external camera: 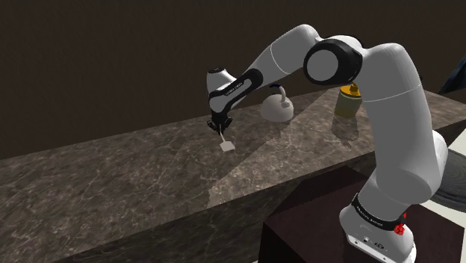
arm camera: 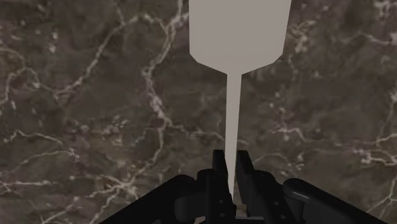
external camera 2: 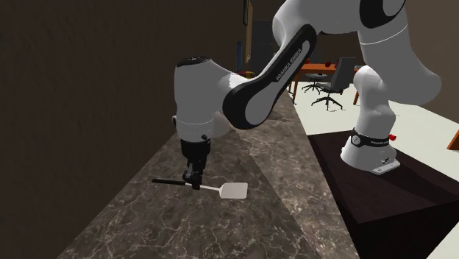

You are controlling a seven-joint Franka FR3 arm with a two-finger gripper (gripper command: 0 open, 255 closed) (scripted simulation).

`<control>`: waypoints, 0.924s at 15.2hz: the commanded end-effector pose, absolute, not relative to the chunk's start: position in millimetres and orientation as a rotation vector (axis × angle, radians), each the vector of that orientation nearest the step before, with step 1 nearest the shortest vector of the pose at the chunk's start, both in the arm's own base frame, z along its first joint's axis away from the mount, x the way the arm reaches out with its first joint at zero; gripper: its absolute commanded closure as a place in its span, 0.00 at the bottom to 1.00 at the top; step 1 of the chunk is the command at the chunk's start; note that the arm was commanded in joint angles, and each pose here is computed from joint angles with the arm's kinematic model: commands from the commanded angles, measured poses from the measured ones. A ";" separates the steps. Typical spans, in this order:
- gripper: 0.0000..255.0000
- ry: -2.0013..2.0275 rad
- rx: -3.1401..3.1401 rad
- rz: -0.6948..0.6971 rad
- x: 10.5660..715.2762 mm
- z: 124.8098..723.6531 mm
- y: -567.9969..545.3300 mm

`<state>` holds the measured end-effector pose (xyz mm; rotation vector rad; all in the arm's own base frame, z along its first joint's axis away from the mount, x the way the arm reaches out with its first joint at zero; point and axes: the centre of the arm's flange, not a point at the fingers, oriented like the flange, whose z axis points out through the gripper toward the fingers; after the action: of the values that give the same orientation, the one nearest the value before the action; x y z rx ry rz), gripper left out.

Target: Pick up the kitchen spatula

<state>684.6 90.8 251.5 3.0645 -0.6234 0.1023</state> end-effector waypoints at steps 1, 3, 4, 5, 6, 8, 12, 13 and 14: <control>1.00 -0.623 3.064 0.102 685.1 256.9 90.7; 1.00 -0.623 3.064 0.102 685.1 267.4 90.7; 1.00 -0.623 3.064 0.102 685.2 272.7 90.7; 1.00 -0.623 3.064 0.102 685.1 278.0 90.7; 1.00 -0.623 3.064 0.102 685.1 283.3 90.7; 1.00 -0.623 3.064 0.102 685.1 293.8 90.7; 1.00 -0.623 3.064 0.102 685.2 314.9 90.7; 1.00 -0.623 3.064 0.102 685.2 320.2 90.7; 1.00 -0.623 3.064 0.102 685.2 325.5 90.7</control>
<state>685.9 91.3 320.0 3.0645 -0.6234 0.1027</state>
